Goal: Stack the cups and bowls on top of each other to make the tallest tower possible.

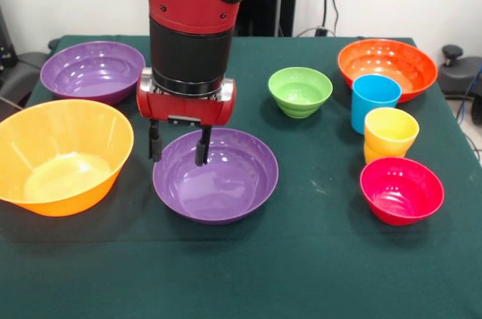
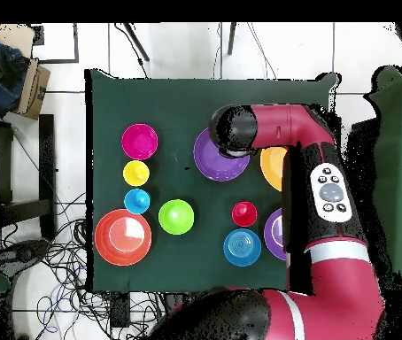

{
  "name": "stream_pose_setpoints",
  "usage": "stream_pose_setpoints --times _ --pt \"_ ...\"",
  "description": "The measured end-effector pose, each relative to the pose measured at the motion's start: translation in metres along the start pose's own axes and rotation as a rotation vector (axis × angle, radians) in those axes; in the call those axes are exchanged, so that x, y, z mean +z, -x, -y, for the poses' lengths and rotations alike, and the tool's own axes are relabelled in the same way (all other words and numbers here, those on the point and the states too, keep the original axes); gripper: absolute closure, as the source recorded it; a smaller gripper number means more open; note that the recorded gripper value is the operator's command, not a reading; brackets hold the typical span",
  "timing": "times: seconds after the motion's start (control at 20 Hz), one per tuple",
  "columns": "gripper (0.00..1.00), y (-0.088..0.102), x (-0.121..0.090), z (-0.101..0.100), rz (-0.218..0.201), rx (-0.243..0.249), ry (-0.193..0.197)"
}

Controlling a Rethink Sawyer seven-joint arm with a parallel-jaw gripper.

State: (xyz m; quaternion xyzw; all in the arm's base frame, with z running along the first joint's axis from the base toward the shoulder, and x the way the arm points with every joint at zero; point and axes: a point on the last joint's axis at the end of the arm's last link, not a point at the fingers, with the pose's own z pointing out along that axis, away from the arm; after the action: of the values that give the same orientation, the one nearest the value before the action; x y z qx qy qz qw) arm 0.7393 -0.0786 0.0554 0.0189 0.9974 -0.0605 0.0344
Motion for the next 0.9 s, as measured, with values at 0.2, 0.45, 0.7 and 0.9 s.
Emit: stream_pose_setpoints --times 0.2,0.45,0.7,0.9 --pt "0.0 0.001 -0.006 -0.004 0.004 -0.009 -0.011" --pt "0.0 0.001 -0.015 -0.006 0.002 -0.021 -0.039" --pt "0.0 0.0 -0.022 -0.004 0.0 -0.025 -0.06" --pt "0.0 -0.001 -0.022 -0.004 -0.002 -0.028 -0.07"
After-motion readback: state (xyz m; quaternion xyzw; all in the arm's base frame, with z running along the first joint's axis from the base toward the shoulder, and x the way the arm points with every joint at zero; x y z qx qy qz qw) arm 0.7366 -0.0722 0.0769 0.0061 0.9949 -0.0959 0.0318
